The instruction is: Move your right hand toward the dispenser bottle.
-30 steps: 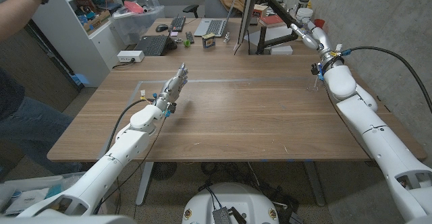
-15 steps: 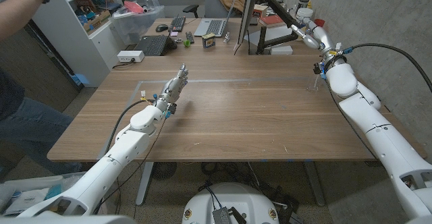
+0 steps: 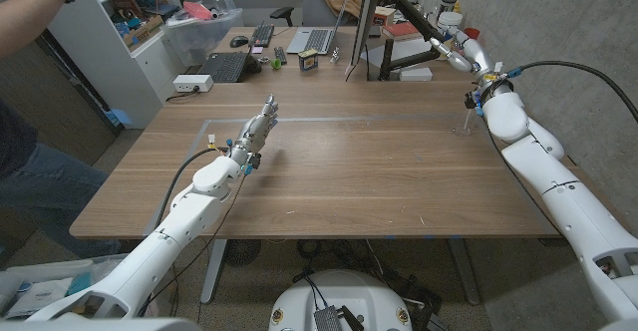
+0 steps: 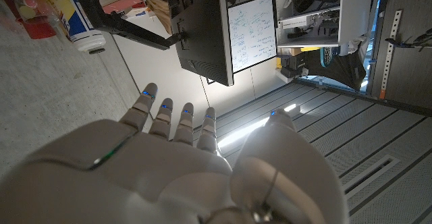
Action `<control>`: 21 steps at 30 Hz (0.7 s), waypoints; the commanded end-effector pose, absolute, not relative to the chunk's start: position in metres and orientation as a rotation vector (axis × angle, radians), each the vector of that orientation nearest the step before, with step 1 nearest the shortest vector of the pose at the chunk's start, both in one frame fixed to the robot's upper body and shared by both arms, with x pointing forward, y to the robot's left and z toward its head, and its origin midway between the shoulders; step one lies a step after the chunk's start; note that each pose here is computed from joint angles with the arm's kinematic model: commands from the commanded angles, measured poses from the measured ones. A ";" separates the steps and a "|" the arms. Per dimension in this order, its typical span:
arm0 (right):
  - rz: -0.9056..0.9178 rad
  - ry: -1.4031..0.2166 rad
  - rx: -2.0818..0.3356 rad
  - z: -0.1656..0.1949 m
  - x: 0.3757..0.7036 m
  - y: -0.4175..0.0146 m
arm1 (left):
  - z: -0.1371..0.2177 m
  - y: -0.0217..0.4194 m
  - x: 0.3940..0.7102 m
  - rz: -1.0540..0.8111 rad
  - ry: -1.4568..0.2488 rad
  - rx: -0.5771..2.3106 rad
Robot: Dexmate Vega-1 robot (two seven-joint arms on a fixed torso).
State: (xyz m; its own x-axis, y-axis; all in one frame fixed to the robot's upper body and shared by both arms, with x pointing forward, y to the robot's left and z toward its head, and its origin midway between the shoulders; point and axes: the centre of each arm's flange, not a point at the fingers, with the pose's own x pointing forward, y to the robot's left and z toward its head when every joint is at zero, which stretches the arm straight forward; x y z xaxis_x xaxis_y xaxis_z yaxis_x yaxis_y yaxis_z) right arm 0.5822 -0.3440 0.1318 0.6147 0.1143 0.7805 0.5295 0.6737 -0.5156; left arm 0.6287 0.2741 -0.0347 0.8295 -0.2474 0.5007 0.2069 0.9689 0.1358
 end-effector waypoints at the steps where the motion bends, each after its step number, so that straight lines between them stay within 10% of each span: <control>1: -0.303 -0.879 -0.873 0.138 0.583 -0.345 | -0.033 0.274 0.630 -0.242 -0.545 0.080; 21: -0.320 -0.836 -0.886 0.140 0.586 -0.351 | -0.034 0.279 0.630 -0.233 -0.544 0.097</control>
State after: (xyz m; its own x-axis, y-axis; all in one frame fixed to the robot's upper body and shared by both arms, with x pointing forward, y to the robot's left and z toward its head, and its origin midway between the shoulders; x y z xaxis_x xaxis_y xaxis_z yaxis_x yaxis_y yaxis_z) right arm 0.5852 -0.3475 0.1392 0.6359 0.0923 0.7663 0.5591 0.6294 -0.5397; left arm 0.6287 0.2764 -0.0333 0.8300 -0.2410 0.5030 0.1931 0.9702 0.1462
